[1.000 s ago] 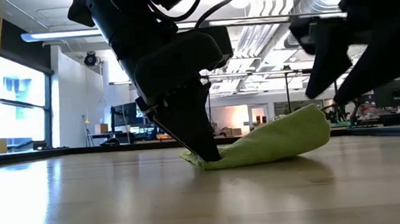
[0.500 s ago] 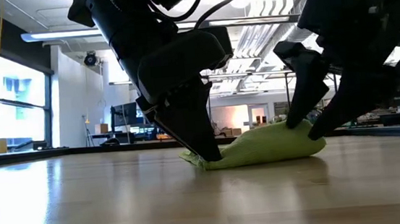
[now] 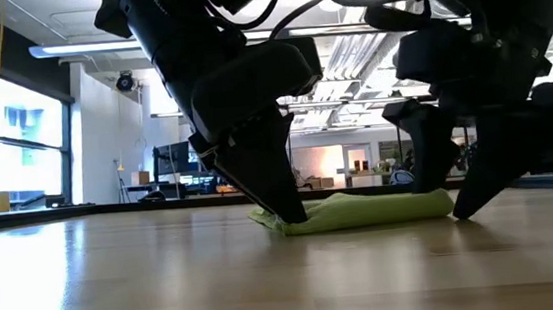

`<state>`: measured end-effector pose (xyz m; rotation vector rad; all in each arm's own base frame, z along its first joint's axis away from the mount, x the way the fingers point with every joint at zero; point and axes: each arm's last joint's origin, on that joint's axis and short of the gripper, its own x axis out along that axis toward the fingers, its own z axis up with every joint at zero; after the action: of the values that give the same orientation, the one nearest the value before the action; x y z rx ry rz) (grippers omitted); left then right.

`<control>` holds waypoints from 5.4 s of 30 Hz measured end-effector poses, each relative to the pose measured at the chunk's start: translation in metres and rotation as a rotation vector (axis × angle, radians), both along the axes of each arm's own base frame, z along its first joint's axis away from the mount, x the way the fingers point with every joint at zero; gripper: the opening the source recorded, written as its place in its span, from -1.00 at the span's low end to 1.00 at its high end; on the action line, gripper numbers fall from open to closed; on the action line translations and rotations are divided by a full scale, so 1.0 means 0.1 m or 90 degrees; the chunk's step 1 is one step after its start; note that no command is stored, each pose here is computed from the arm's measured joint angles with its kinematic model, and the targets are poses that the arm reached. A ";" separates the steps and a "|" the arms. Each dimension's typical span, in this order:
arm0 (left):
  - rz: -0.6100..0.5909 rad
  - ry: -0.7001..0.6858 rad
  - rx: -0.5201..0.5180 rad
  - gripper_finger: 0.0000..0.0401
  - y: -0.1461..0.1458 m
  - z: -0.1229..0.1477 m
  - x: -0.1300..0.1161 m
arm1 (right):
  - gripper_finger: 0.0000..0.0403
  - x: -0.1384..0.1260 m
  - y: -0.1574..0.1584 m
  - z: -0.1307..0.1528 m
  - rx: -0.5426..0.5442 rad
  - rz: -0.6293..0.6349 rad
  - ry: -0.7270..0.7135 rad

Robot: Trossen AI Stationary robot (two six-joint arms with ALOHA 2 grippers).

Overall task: Roll microfiber towels into tight, uniform cylinder then place into a basket
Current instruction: Roll the light green microfiber towel

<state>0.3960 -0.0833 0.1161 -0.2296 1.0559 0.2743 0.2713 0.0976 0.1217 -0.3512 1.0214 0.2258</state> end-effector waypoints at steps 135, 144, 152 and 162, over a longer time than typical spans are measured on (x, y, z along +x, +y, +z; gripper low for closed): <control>0.216 0.024 -0.346 -0.94 0.13 -0.02 0.08 | -0.23 -0.02 0.30 -0.04 -0.150 0.170 -0.082; 0.175 0.011 -0.349 -0.94 0.13 -0.01 0.10 | -0.40 0.01 0.28 -0.17 -0.126 0.110 -0.058; 0.132 0.008 -0.328 -0.74 0.15 0.07 0.08 | -0.95 0.00 0.28 -0.19 -0.083 0.092 -0.041; -0.070 -0.028 -0.239 -0.53 0.25 0.37 0.02 | -0.98 0.00 0.24 -0.20 -0.005 0.055 -0.011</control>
<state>0.3979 -0.0579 0.1535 -0.5101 1.0680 -0.0303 0.2718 0.1211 0.1021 -0.4043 0.9917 0.2955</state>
